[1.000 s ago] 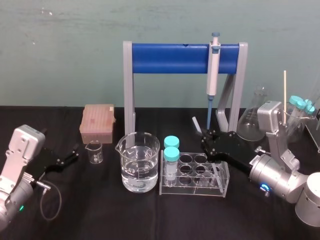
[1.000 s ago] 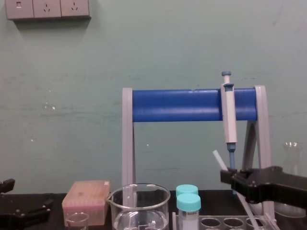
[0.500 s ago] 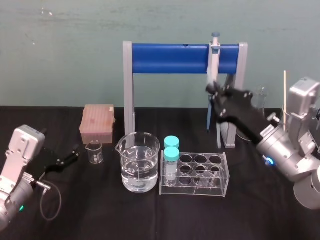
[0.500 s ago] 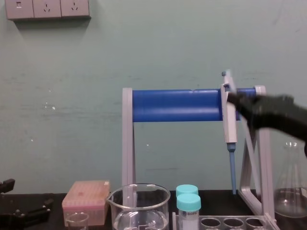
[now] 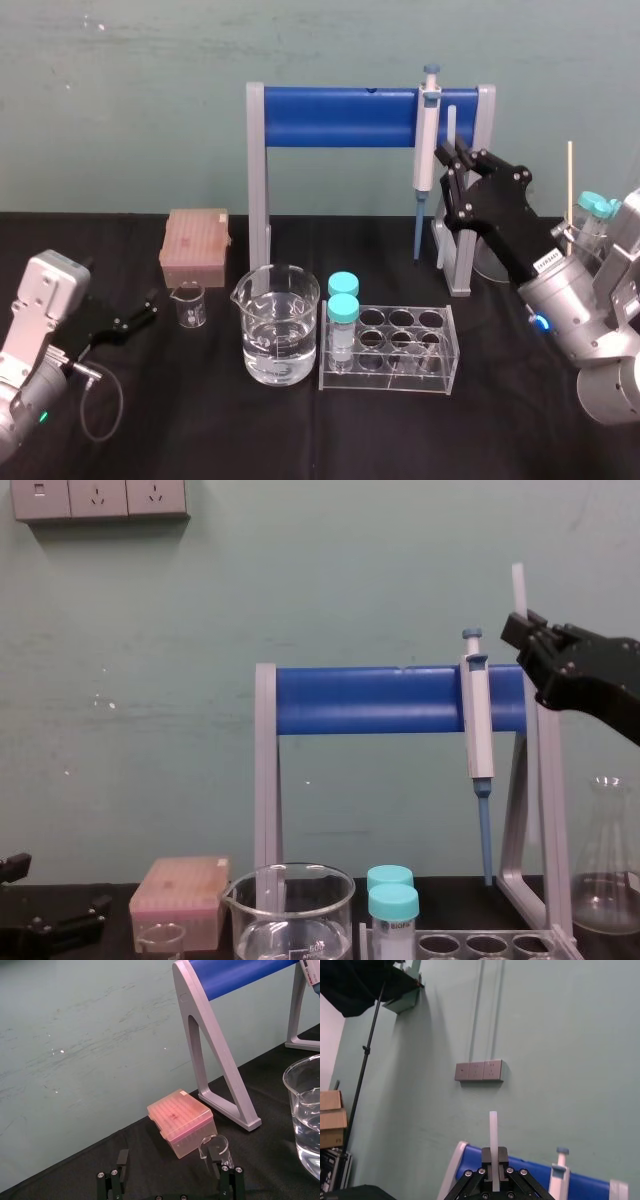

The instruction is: Pick up the stirring rod with one hand, then place it down.

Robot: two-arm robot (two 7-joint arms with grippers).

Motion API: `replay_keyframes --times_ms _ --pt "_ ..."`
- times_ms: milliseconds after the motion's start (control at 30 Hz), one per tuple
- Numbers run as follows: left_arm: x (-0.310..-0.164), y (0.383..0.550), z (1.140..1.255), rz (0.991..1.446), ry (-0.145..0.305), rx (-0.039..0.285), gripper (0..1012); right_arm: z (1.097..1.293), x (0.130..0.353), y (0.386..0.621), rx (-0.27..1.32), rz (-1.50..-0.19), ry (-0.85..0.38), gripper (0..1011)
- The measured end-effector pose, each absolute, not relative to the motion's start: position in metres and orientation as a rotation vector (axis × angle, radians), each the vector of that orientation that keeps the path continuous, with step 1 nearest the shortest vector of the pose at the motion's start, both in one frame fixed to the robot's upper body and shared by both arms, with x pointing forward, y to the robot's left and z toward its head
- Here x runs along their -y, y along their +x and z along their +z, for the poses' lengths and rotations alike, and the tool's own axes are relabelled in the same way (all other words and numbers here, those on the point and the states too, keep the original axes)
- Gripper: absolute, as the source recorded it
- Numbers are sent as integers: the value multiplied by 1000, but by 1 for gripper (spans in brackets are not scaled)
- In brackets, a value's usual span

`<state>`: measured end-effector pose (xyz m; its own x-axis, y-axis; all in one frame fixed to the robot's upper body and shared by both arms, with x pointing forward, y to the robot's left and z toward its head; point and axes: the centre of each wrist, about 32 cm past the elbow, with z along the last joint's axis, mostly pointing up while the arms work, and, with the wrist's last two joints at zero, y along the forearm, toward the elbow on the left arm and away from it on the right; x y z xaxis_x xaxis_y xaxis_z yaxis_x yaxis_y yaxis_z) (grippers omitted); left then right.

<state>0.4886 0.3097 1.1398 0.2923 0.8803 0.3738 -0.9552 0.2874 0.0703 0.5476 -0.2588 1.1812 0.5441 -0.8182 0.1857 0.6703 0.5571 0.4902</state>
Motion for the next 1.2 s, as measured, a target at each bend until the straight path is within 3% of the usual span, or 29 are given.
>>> replay_keyframes --times_ms 267,1200 --pt "-310 489 1140 1248 305 285 1000 1170 262 545 395 -938 353 67" --pt "-310 489 1140 1248 304 285 1000 1172 261 545 398 -930 357 68"
